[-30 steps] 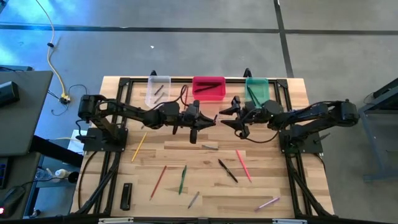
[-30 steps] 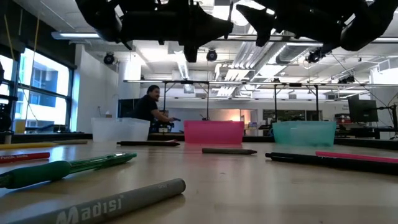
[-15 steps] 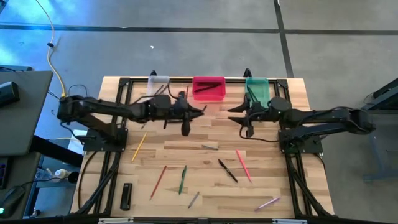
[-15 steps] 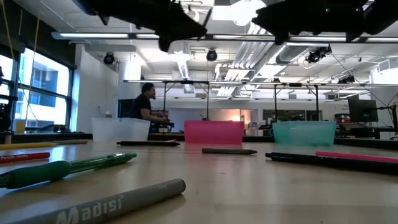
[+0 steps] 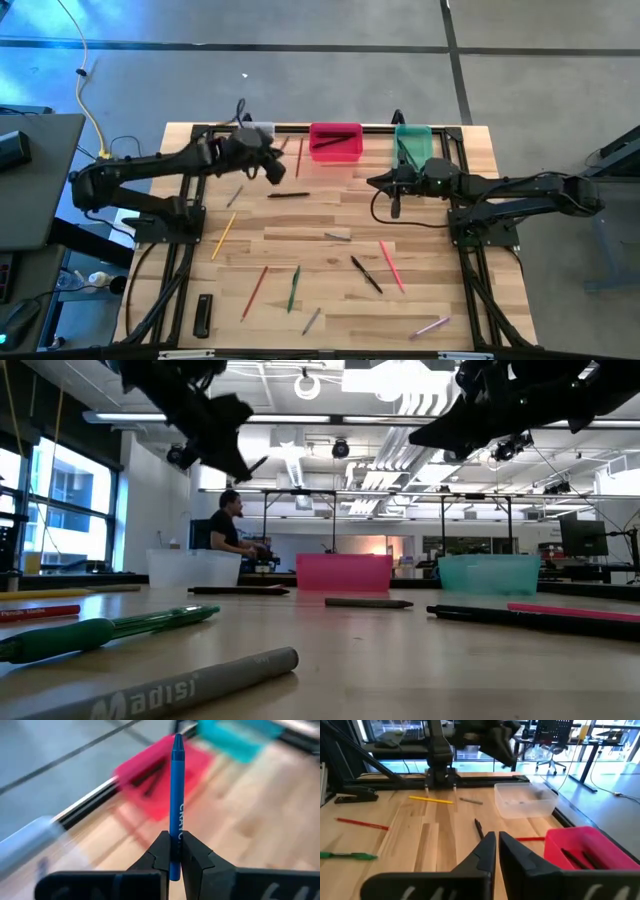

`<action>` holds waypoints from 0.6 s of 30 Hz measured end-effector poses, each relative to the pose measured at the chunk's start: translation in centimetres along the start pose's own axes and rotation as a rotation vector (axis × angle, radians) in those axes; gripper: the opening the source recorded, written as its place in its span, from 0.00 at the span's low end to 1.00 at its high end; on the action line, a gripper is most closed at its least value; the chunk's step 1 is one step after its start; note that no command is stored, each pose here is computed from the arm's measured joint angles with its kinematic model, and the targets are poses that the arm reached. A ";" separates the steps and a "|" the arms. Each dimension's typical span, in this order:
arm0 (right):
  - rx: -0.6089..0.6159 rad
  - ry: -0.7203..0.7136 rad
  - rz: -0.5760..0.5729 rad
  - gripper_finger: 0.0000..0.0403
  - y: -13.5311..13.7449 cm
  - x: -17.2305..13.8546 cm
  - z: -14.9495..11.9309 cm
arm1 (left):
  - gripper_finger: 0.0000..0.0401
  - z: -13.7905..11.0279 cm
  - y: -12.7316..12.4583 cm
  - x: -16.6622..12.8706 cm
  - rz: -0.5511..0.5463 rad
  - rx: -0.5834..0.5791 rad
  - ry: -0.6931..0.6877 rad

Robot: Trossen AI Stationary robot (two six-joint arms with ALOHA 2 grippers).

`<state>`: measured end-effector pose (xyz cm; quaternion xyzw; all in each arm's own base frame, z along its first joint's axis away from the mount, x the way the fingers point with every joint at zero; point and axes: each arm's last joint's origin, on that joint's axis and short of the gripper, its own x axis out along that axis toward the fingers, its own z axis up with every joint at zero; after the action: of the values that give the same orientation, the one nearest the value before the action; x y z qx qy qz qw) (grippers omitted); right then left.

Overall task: Sort crayons/erasers/pens/pencils in bins
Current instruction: Put the blue crayon into the transparent bin

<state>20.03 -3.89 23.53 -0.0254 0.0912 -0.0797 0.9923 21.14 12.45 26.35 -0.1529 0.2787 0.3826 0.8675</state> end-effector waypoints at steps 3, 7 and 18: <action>0.003 0.006 0.000 0.04 0.0 0.1 -0.1 | 0.01 -0.1 2.4 0.9 0.052 -0.045 0.067; 0.003 0.009 0.008 0.04 0.2 0.1 -0.1 | 0.01 -0.4 5.7 1.9 0.107 -0.096 0.142; -0.024 0.009 0.045 0.04 1.0 0.1 -0.1 | 0.01 -1.6 11.2 6.4 0.173 -0.148 0.375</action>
<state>20.29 -2.93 23.35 -0.0351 0.0969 -0.0563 0.9931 15.72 22.80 20.70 -0.2601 0.4186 0.4397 0.7509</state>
